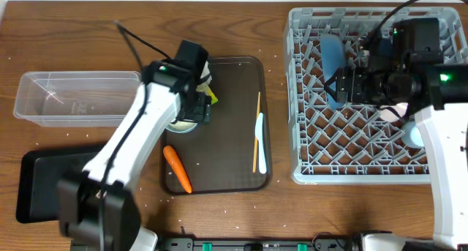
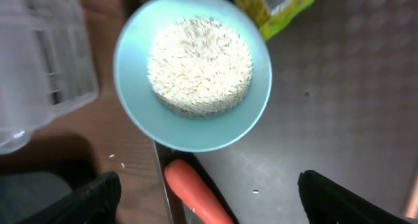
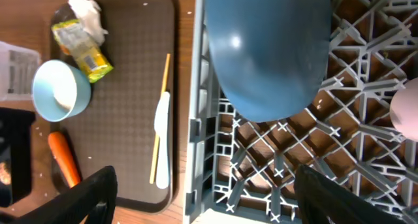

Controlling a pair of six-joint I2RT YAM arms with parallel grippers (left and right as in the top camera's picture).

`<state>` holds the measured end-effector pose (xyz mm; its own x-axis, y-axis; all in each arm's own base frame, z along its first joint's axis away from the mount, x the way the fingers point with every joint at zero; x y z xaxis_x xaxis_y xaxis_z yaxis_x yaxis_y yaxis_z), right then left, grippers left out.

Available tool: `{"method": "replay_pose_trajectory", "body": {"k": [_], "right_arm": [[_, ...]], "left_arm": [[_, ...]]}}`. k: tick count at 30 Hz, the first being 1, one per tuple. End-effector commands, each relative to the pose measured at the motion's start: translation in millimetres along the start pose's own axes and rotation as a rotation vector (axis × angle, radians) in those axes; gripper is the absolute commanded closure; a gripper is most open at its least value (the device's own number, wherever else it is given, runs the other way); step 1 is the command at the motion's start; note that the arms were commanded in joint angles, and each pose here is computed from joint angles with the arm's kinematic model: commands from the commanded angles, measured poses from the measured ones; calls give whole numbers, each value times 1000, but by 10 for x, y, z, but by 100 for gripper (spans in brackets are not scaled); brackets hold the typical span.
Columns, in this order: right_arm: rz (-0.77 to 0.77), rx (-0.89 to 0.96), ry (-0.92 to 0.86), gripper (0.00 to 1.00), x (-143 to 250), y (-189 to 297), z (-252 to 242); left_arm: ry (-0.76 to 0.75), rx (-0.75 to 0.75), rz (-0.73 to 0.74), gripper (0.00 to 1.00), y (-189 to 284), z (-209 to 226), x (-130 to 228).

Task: Sort waste into correct bins and load items into the dishwasher rack
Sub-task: 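Grasp the light-blue bowl rim with the left gripper and lift it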

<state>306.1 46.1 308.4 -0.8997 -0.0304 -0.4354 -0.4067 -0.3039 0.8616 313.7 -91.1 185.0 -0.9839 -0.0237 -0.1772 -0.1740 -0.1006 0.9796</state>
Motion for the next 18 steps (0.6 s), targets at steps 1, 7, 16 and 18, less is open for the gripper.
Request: {"method": "replay_pose_trajectory", "body": {"k": [1,7,16,18], "right_arm": [[17,11,-11,23,-7,-57,2],[31,9,-11,23,-14,-112,3],[33,9,-10,21,-14,-115,5],[32,9,-10,21,-14,-115,5]], "left_arm": [[-52,-29,33,14,-199,-15,-31],[-97,57,41,30,-493,-213,-144],[-117,53,51,49,-721,-304,-169],[-120,46,74,57,-805,-312,-147]]}}
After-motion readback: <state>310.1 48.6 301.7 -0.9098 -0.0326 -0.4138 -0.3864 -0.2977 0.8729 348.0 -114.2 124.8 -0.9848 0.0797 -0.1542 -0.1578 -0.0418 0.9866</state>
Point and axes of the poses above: each gripper's point midway between its finger pads, its own y axis back along the fingers, its own z axis along the line the jaws close on, x = y × z, the point moved 7 cm from there along y, back along the fingers, and after that the axes turned 7 degrees about y, right-handed, at the moved point
